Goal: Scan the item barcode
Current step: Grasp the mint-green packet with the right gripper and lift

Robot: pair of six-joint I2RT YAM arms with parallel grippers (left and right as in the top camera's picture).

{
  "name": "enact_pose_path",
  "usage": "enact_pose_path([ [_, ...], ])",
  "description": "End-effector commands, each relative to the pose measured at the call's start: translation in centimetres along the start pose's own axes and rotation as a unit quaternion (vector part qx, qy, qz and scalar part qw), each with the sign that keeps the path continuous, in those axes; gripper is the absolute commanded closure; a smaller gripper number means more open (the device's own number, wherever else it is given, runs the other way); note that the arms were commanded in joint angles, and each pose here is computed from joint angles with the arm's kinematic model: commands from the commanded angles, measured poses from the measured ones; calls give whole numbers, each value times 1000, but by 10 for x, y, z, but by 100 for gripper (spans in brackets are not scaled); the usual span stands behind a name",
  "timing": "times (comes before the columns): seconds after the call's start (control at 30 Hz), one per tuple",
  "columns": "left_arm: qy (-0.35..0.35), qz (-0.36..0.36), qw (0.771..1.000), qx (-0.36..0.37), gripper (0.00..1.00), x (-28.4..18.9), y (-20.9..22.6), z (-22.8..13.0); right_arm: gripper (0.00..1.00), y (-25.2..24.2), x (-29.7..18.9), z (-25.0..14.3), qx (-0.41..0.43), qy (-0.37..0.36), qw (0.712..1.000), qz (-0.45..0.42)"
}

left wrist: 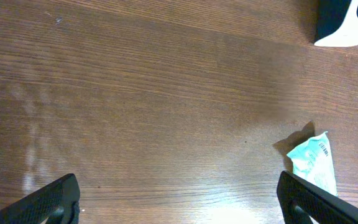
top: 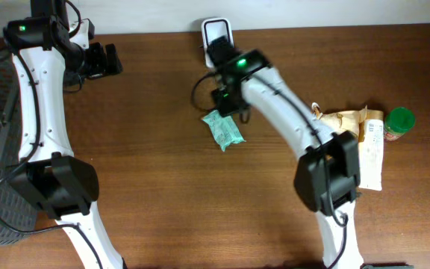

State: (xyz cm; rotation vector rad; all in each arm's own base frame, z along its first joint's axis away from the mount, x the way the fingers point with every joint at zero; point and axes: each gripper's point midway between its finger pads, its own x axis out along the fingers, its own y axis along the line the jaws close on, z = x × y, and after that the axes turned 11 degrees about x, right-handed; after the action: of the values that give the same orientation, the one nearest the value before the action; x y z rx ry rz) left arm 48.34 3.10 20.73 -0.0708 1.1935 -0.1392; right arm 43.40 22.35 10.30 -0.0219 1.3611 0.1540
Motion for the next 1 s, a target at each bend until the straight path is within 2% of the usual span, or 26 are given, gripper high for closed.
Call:
enact_pose_path([
  [0.0,3,1,1000,5,1,4,2,1,96,10,22,-14,62,56,994,70],
  [0.2,3,1,1000,5,1,4,2,1,96,32,72,-28,44,67,994,73],
  [0.37,3,1,1000,5,1,4,2,1,96,30,115,-46,47,98,993,56],
  [0.43,3,1,1000,5,1,4,2,1,94,40,112,-48,20,105,991,86],
  [0.53,3,1,1000,5,1,4,2,1,73,77,84,-50,-107,100,974,173],
  [0.6,3,1,1000,5,1,4,2,1,67,87,56,-41,-136,80,971,181],
  [0.67,3,1,1000,5,1,4,2,1,66,93,23,-31,-136,65,971,185],
  [0.73,3,1,1000,5,1,4,2,1,66,87,12,-36,-98,86,976,173],
  [0.87,3,1,1000,5,1,4,2,1,66,53,30,-85,-35,198,975,89],
  [0.97,3,1,1000,5,1,4,2,1,66,34,48,-99,-34,215,975,50],
])
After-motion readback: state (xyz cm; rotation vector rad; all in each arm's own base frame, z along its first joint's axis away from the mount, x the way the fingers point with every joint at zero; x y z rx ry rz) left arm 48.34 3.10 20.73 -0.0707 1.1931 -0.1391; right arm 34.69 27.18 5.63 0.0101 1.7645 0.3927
